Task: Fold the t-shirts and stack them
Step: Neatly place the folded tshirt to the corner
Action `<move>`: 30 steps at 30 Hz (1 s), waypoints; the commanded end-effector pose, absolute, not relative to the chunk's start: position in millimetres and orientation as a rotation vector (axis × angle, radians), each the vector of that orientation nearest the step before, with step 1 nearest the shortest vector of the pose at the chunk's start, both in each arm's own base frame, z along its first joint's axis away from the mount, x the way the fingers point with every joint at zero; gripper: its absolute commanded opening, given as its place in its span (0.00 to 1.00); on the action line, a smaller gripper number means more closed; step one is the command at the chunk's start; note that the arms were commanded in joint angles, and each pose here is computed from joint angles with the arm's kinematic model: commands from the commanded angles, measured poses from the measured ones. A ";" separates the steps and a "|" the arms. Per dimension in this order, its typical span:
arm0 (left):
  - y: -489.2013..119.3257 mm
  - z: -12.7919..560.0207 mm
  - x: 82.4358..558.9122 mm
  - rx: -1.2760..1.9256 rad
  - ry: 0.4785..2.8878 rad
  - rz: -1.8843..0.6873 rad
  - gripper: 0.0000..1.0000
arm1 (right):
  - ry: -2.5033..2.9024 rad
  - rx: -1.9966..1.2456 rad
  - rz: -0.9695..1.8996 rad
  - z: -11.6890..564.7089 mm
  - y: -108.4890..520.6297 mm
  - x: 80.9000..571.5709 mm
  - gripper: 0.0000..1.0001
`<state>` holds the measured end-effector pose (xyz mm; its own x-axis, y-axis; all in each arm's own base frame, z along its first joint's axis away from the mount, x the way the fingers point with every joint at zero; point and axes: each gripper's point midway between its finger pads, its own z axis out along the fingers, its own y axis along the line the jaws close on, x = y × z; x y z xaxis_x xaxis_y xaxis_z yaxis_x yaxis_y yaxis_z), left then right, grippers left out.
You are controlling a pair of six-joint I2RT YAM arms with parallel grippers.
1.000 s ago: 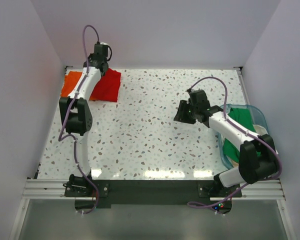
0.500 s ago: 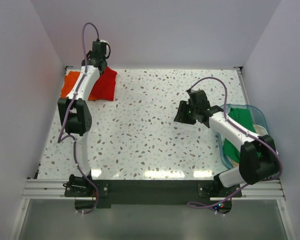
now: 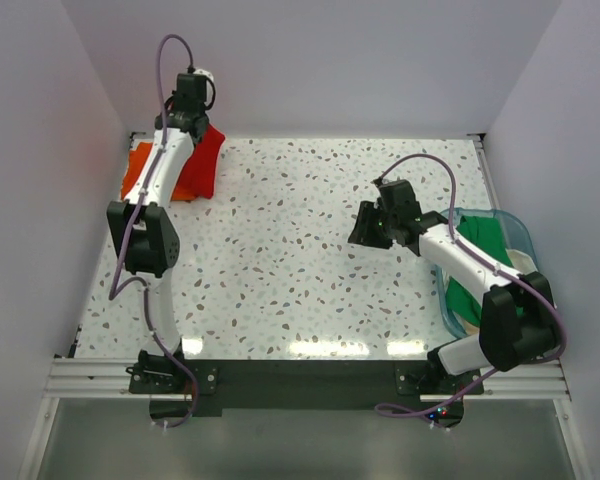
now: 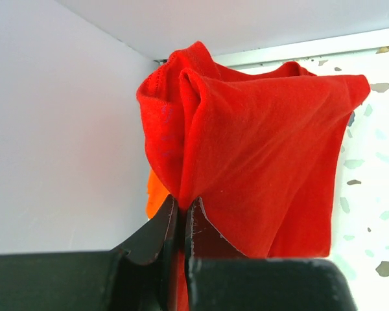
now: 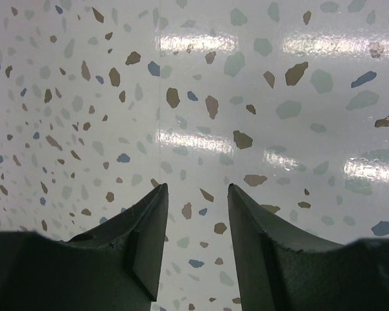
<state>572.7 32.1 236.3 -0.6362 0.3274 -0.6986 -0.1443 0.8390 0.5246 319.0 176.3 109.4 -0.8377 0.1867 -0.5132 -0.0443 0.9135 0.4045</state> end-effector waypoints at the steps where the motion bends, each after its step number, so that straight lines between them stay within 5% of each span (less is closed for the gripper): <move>1: 50.7 311.0 564.3 0.058 1.999 0.722 0.00 | 2.445 0.067 0.578 132.6 182.4 326.9 0.45; 19: 115.1 260.7 591.6 -0.023 2.066 0.656 0.03 | 2.499 0.045 0.561 115.1 185.1 325.1 0.45; 24: 149.8 233.6 603.4 -0.200 2.072 0.640 0.27 | 2.502 0.020 0.567 111.7 186.7 320.9 0.46; 27: 150.7 241.2 602.3 -0.279 2.026 0.627 0.58 | 2.494 0.014 0.577 113.3 187.6 320.3 0.47; 30: 143.0 269.8 599.0 -0.323 1.922 0.552 0.77 | 2.476 0.012 0.573 118.3 186.3 321.0 0.48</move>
